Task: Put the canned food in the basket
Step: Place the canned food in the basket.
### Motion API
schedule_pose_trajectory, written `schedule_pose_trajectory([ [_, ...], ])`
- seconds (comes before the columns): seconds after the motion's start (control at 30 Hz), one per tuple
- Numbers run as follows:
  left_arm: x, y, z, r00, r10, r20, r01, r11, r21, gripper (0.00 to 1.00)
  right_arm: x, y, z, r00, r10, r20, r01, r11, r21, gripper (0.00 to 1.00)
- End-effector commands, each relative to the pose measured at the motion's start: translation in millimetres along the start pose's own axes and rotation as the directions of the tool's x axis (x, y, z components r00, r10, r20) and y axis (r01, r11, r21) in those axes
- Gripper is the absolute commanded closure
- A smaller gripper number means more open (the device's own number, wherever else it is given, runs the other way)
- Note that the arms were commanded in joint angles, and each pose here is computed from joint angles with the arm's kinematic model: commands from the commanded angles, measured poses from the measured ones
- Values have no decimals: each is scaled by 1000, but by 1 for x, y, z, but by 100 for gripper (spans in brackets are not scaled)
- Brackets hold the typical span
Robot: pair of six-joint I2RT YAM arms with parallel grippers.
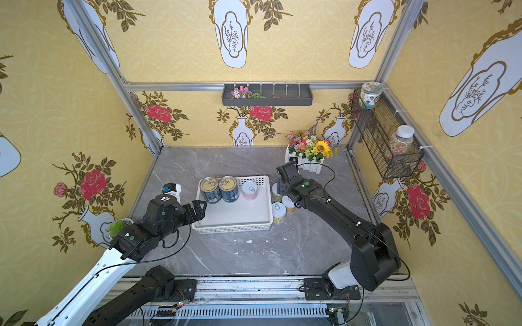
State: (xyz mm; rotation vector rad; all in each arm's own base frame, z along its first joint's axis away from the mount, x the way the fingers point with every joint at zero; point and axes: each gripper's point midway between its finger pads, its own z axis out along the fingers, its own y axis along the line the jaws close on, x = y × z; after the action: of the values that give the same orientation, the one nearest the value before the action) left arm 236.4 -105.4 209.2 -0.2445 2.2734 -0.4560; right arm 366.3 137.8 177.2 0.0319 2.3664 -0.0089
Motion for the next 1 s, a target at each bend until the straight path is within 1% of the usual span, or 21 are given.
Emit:
schedule_pose_trajectory([
  [0.0,-1,-1,-1,1000,3,4,-3,1000,4,0,-17,12,-6,996,-8,85,10,1000,-25,28],
  [0.1,-2,-1,-2,1000,2,10,-2,1000,9,0,-15,27,-9,994,-31,102,37,998,-57,28],
  [0.33,-2,-1,-2,1000,4,10,-4,1000,6,0,-6,88,-27,978,-135,161,164,970,-179,28],
  [0.43,-2,-1,-2,1000,3,12,-3,1000,6,0,-2,105,-30,973,-162,165,194,959,-206,28],
  [0.6,0,-1,1,1000,7,-3,-7,1000,-1,0,8,122,-20,972,-188,139,219,943,-252,28],
  [0.7,-2,0,-1,1000,3,7,-3,1000,2,0,14,132,-18,969,-211,130,240,930,-277,28],
  [0.83,-2,-1,-1,1000,4,7,-4,1000,4,0,24,148,-14,966,-238,105,260,904,-339,28],
  [0.97,-1,-1,-1,1000,4,5,-4,1000,2,0,33,149,3,963,-266,47,268,918,-293,28],
])
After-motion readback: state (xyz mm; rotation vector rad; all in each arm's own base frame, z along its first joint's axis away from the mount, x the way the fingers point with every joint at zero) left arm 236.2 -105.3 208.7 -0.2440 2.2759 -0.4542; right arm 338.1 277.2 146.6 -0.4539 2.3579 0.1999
